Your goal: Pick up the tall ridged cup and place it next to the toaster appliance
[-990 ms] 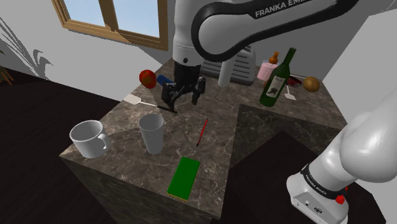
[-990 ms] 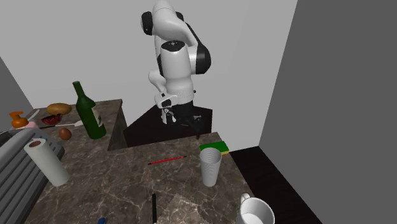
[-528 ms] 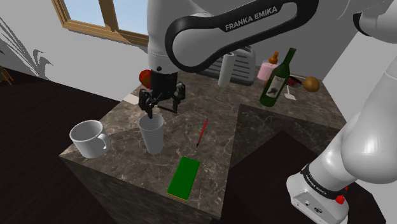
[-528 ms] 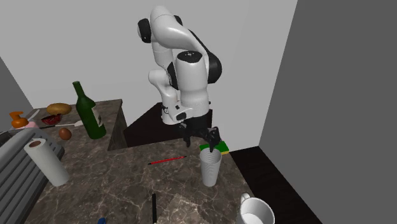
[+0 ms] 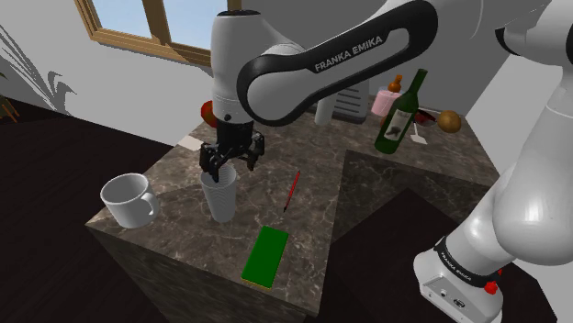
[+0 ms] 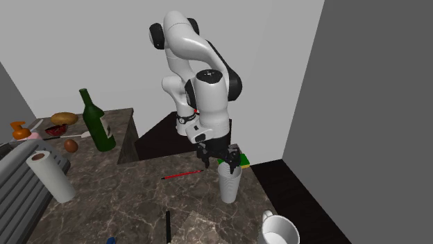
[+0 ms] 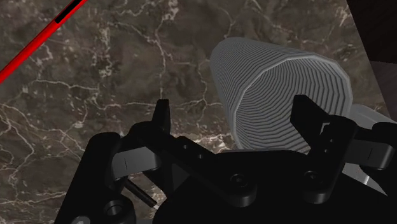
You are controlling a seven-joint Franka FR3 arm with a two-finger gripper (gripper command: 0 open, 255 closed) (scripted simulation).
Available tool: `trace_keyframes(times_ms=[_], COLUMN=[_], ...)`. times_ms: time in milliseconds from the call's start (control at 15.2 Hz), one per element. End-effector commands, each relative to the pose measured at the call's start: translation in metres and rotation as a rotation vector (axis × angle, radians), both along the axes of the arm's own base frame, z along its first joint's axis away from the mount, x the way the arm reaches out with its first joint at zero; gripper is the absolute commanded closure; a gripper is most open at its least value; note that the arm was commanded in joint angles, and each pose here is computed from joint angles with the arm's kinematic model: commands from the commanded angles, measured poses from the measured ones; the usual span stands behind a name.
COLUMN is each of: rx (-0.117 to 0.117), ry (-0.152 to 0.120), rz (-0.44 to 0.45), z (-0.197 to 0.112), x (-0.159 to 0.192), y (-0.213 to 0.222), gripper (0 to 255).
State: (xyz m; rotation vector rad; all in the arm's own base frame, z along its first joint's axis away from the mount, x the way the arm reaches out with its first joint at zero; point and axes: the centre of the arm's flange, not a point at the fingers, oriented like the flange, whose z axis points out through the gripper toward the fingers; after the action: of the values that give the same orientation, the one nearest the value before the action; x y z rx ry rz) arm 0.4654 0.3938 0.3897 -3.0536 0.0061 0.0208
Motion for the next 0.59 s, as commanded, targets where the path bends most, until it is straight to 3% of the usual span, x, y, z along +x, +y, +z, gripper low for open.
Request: trace_keyframes(times_ms=[0,264,330,528], rx=[0.000,0.000,0.000,0.000], ry=[0.000,0.000,0.000,0.000], rz=[0.000,0.000,0.000,0.000], z=[-0.0010,-0.0010,-0.0010,-0.0010], x=[-0.0002,-0.0002,-0.0002,-0.0002], y=[0.0000,0.0000,0.0000,0.0000], gripper=[0,0,255,255])
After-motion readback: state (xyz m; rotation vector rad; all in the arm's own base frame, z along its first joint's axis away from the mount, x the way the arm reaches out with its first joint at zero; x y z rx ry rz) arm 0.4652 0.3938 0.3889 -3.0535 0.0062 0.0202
